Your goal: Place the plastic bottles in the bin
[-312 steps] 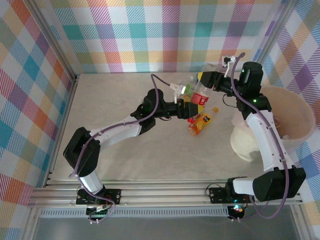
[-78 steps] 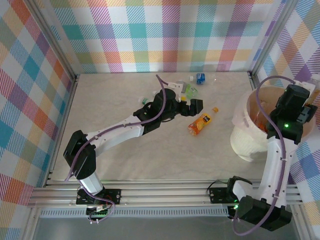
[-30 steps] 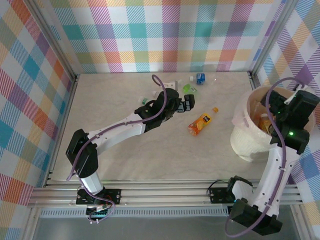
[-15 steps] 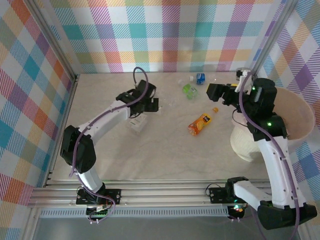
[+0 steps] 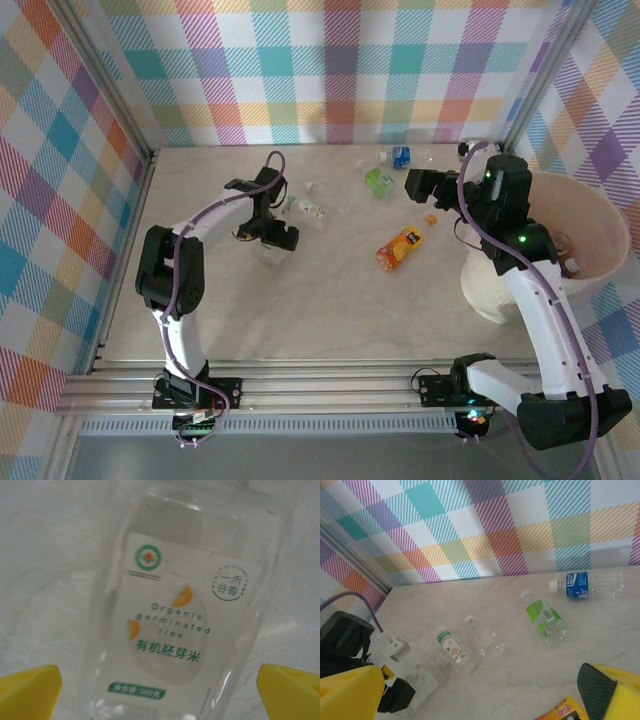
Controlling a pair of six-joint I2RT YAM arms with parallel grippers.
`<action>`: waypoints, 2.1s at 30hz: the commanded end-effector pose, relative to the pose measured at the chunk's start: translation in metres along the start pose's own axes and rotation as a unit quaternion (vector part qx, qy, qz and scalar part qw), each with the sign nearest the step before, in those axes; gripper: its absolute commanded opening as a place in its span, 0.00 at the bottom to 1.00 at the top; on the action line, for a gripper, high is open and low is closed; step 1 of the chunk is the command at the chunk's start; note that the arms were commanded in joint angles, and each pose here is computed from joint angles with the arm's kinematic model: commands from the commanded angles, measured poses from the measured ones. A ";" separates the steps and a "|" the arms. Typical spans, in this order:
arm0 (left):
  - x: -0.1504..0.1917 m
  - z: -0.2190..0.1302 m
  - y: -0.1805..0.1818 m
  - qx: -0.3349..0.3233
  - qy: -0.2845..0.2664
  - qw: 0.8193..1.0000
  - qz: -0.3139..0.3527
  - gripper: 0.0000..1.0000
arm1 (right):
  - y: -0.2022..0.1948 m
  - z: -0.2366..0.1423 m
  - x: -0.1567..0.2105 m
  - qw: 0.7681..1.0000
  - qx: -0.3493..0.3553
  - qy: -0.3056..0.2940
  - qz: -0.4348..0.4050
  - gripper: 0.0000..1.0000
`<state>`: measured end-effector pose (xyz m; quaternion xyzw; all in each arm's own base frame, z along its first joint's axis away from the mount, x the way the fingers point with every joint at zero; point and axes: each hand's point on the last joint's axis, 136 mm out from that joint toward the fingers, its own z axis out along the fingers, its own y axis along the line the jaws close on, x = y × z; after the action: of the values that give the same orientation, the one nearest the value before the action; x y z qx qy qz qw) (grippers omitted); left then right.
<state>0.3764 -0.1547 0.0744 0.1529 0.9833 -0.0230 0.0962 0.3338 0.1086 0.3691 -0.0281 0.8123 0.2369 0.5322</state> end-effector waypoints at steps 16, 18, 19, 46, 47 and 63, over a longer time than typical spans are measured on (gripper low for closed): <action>0.020 0.030 0.010 -0.038 0.043 0.997 0.051 0.84 | -0.006 0.002 -0.003 1.000 0.018 -0.012 -0.015 1.00; 0.019 0.025 0.010 -0.041 0.030 0.997 0.054 0.80 | -0.005 0.004 -0.003 1.000 0.013 -0.020 -0.012 1.00; 0.018 0.022 0.009 -0.042 0.024 0.997 0.054 0.80 | -0.004 0.004 -0.003 1.000 0.007 -0.023 -0.011 1.00; -0.082 -0.196 -0.235 0.177 -0.423 0.869 0.184 0.77 | 0.040 0.018 0.030 0.979 -0.131 0.089 0.127 1.00; -0.081 -0.204 -0.240 0.190 -0.433 0.861 0.188 0.76 | 0.046 0.017 0.030 0.976 -0.149 0.095 0.124 1.00; -0.067 -0.263 -0.269 0.300 -0.476 0.795 0.224 0.78 | 0.059 0.023 0.029 0.973 -0.201 0.100 0.058 0.94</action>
<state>0.3280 -0.4023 0.3114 0.3442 0.7409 -0.3168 0.4818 0.3286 0.1717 0.3445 -0.0670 0.8142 0.4186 0.3968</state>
